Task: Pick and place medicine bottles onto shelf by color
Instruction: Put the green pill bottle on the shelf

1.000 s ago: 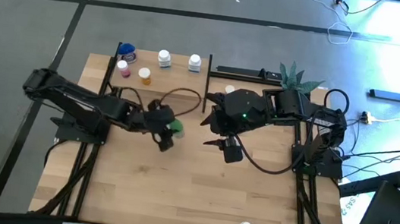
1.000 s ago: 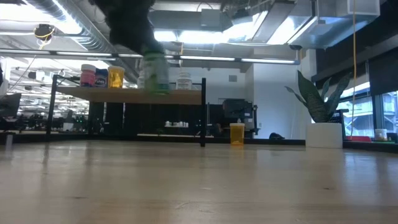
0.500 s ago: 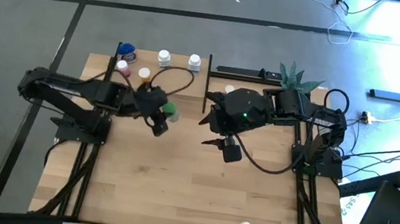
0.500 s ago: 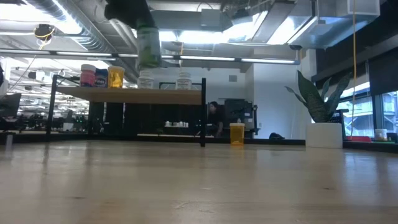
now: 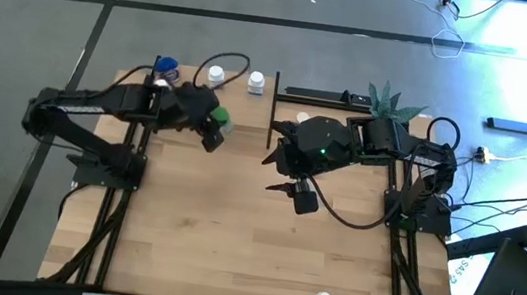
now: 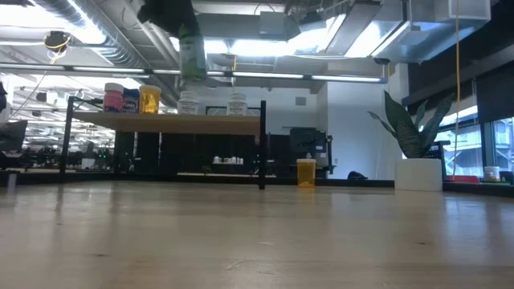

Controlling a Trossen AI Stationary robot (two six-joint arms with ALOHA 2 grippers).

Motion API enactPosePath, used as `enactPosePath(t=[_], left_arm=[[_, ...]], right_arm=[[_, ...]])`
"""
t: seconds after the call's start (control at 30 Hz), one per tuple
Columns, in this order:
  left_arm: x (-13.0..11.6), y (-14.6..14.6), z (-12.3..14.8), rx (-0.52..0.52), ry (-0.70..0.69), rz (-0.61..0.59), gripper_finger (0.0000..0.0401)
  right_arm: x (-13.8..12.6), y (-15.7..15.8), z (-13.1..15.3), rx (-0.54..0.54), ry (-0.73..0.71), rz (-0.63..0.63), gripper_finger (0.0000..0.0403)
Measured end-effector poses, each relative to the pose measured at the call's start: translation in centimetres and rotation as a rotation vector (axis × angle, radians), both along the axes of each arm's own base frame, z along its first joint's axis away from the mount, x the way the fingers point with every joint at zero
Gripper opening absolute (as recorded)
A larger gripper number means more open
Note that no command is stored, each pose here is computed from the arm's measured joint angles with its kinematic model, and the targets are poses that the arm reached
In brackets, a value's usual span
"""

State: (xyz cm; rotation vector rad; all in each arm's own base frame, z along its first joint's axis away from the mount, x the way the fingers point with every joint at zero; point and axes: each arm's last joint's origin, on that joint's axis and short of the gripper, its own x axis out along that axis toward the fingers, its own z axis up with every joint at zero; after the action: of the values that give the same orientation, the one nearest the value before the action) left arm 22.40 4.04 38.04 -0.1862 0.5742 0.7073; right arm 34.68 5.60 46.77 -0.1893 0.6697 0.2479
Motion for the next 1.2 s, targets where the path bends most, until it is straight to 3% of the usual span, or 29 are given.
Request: enactPosePath(t=[0.7,1.2], left_arm=[[0.2,7.6,-2.7,-0.110,0.132,0.186,0.0194],[0.6,9.1,-3.7,-0.155,0.152,0.208,0.0198]], right_arm=[[0.1,0.0,0.1,0.002,-0.012,0.000,0.0262],[0.1,0.0,0.1,0.002,-0.014,0.000,0.0262]])
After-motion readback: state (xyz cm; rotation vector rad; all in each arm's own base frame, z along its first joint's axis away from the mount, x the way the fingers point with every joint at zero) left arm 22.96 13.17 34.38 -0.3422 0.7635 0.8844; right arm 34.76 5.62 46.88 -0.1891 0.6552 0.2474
